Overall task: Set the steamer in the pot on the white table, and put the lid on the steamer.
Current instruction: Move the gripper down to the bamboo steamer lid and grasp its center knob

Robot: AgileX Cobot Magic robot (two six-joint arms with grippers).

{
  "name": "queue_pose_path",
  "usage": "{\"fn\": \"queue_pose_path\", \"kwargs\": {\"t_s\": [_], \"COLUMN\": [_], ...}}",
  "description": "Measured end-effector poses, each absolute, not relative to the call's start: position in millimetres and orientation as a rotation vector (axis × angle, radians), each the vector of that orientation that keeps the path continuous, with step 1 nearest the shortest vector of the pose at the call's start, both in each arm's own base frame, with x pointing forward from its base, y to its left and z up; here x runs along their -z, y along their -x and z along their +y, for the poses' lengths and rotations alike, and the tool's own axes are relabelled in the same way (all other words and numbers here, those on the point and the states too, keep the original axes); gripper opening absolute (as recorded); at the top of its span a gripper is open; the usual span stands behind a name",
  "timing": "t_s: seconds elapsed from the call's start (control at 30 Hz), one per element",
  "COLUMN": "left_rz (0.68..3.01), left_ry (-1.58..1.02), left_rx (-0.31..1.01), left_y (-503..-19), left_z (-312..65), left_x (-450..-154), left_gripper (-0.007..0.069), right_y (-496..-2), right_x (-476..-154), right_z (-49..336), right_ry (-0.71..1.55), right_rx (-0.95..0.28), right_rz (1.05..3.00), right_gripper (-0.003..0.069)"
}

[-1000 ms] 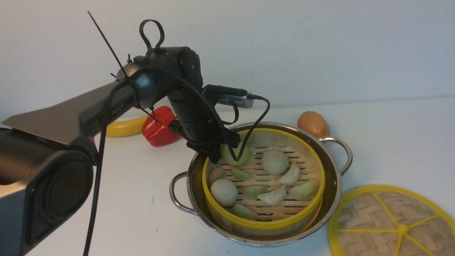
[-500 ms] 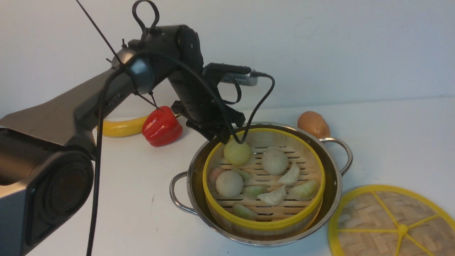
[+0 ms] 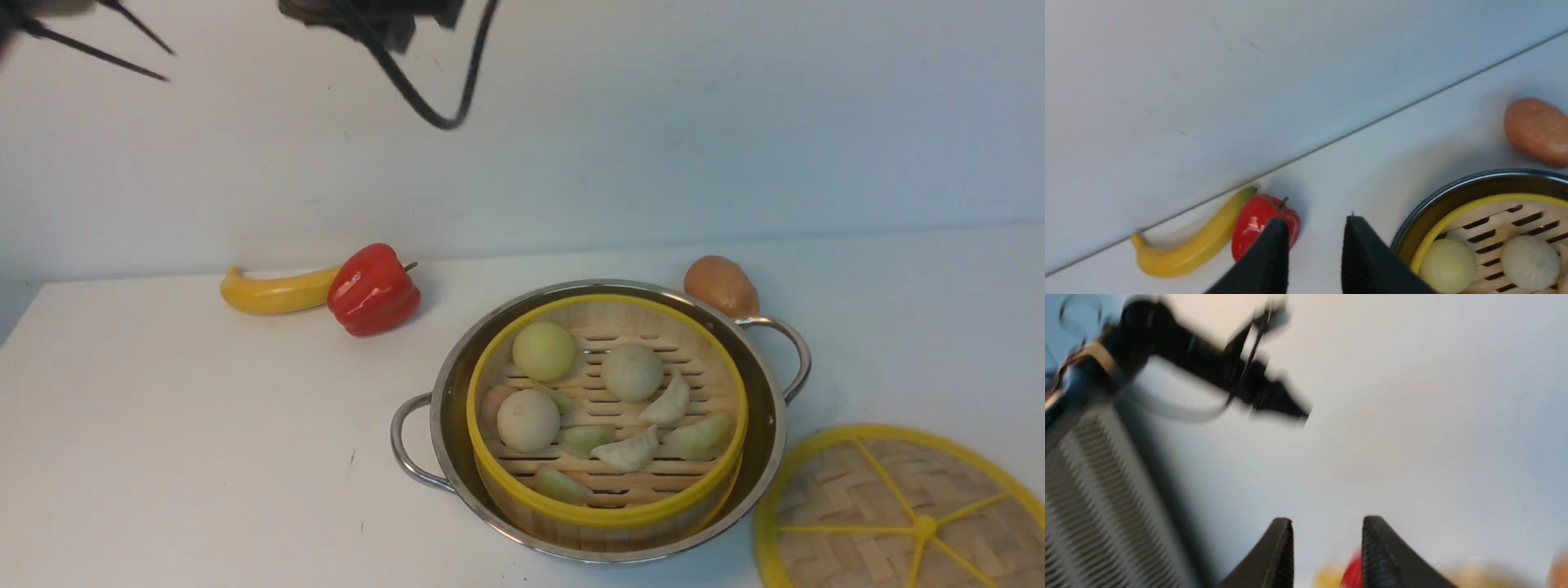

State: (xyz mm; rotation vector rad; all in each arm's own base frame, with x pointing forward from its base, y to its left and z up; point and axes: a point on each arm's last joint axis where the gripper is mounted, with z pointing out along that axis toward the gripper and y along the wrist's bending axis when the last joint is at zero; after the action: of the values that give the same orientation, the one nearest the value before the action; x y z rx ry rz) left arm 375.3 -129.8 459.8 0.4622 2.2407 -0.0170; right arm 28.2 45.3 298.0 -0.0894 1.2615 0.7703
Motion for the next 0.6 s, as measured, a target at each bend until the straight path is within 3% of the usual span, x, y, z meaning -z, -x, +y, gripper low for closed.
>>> {"fn": "queue_pose_path", "kwargs": {"t_s": [0.17,0.3,0.47,0.6], "left_rz": [2.157,2.07,1.939,1.921], "left_ry": [-0.455,-0.448,-0.43,-0.439], "left_rx": [0.019,0.023,-0.008,-0.03], "left_y": [-326,-286,-229,-192], "left_z": [-111,-96,-73,-58], "left_x": [-499,-514,-515,-486], "left_gripper": [0.0067,-0.0006,-0.0024,-0.0021], "right_y": [-26,-59,-121,-179], "right_x": [-366,-402,-414,-393], "right_z": [40,41,50,56], "right_ry": [0.174,0.25,0.387,0.439], "right_rx": [-0.558,-0.499,-0.586,-0.791], "right_rz": [1.128,1.213,1.462,1.683], "right_gripper": [0.0249,0.0249,0.0249,0.0249]}}
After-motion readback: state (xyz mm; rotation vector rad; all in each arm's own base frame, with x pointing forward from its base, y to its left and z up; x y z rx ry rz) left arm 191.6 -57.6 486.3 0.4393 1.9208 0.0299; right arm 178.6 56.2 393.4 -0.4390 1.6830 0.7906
